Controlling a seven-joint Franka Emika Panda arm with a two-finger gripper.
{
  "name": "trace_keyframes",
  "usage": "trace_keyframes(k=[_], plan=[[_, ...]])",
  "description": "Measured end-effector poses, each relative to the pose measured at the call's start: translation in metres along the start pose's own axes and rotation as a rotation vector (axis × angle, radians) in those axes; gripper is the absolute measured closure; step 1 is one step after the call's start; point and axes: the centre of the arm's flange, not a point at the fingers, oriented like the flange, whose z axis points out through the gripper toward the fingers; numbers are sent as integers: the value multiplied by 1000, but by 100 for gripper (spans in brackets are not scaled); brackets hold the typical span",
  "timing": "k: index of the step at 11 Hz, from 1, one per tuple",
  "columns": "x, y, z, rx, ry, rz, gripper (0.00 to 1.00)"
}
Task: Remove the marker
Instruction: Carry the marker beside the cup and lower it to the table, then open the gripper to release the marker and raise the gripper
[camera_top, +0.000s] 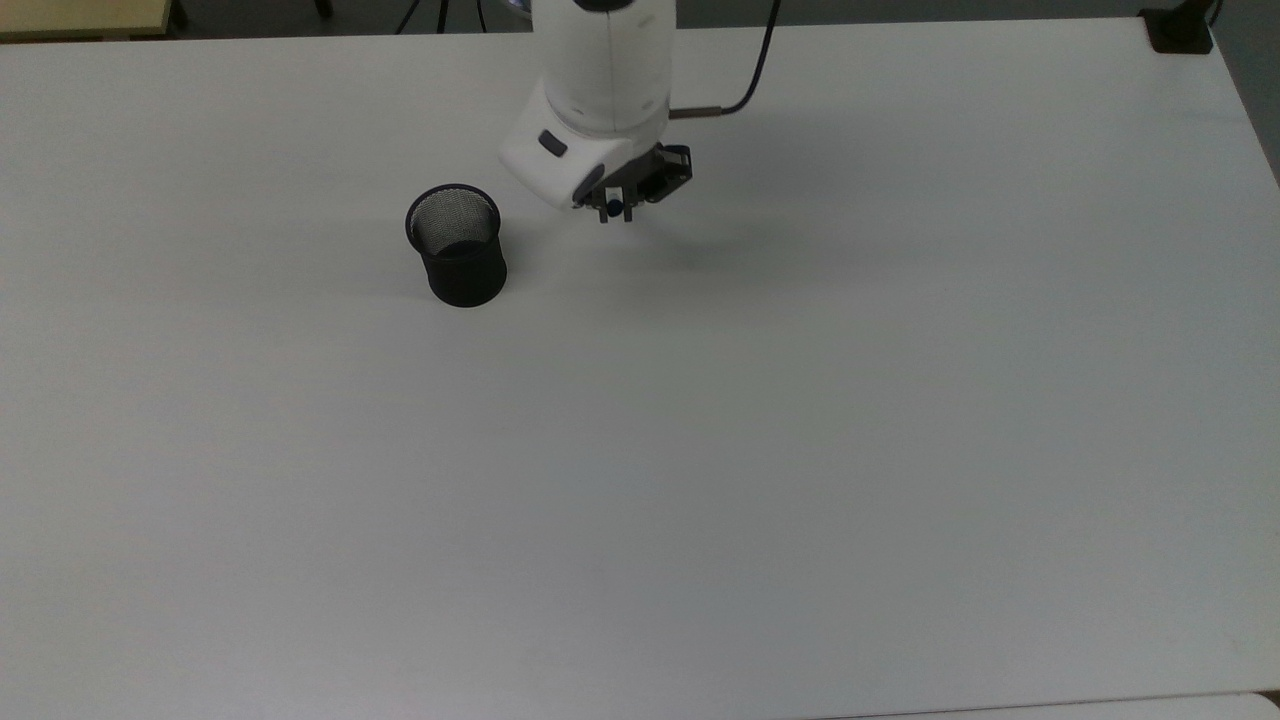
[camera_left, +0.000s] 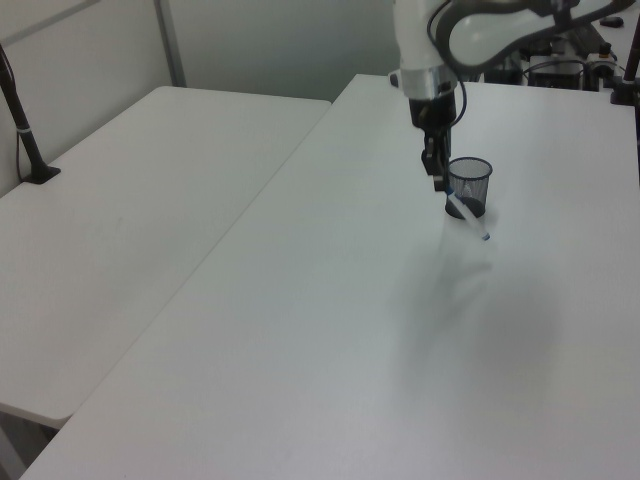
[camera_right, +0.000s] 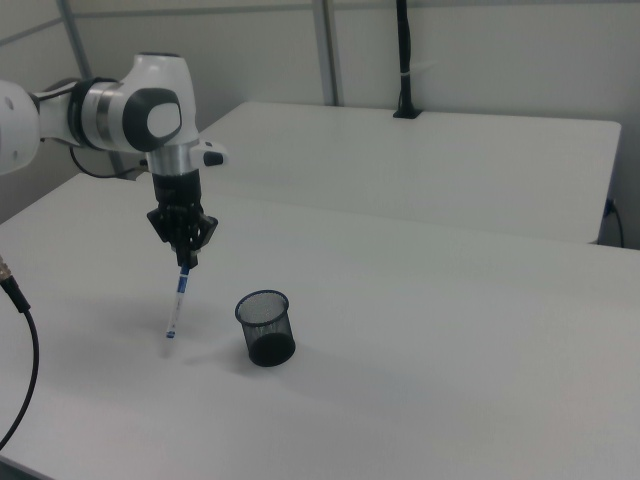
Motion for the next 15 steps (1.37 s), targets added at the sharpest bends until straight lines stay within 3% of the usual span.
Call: trace_keyframes(k=[2,6,11,15], plan=[[3,-17,18,-6,-8,-7,80],[19,-26,28,0,81,31,76],[19,-25,8,-7,130,39,4],[-34,2,-85,-57,179,65,0]])
